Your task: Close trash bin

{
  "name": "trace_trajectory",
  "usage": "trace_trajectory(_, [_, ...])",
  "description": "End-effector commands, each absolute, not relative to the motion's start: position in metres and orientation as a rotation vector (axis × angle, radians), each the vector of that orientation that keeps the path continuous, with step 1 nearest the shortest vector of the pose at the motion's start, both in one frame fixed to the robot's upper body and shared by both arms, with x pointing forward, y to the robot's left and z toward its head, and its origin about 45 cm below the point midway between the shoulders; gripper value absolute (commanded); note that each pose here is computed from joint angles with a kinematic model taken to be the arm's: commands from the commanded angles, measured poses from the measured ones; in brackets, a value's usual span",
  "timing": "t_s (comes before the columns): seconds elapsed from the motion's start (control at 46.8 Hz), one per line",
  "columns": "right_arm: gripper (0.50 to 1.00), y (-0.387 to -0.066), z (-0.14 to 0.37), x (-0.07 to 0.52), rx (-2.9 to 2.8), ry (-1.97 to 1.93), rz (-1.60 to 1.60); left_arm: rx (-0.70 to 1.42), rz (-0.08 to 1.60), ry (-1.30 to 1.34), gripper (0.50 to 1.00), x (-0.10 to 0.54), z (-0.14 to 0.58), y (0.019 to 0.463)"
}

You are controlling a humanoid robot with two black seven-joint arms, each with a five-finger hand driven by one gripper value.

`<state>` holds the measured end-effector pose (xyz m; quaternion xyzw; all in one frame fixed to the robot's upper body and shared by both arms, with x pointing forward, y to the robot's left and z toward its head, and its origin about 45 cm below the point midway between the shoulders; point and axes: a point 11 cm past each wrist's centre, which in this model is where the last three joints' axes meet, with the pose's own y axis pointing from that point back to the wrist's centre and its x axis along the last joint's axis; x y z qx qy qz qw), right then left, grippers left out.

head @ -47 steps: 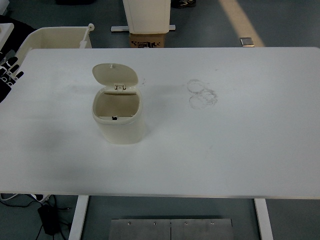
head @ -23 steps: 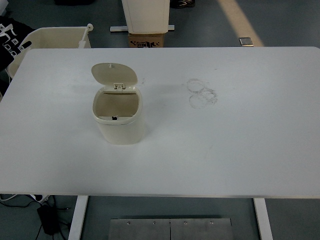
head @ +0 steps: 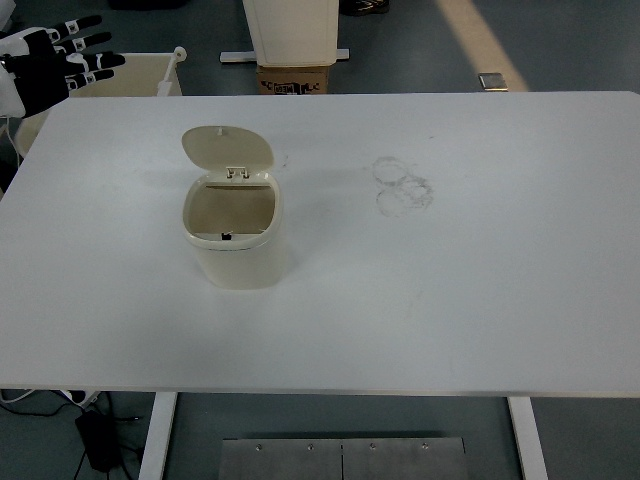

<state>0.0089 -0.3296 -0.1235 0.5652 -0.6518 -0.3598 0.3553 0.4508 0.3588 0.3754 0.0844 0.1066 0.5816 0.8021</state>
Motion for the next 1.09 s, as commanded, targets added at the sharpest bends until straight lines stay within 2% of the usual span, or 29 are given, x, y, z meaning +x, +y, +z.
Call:
trace_trajectory(0.0, [0.991,-0.33,-0.124,0.008,1.46,-1.684,-0.93,0.209,1.215,0.185,1.0,0.453,0.385,0.347])
trace_trajectory(0.256, [0.991,-0.33,-0.124,0.008,1.46,-1.684,-0.93,0.421,1.09,0.066,1.0,0.454,0.383,0.315])
trace_trajectory(0.577, [0.991,-0.33,-0.124,0.008,1.46,-1.684,-0.93,0.559,0.939,0.022,1.0,0.44,0.372,0.282])
trace_trajectory(1.068, [0.991,-0.33,-0.124,0.008,1.459,-1.682,-0.929,0.658,0.791,-0.044,1.0,0.424,0.382,0.247])
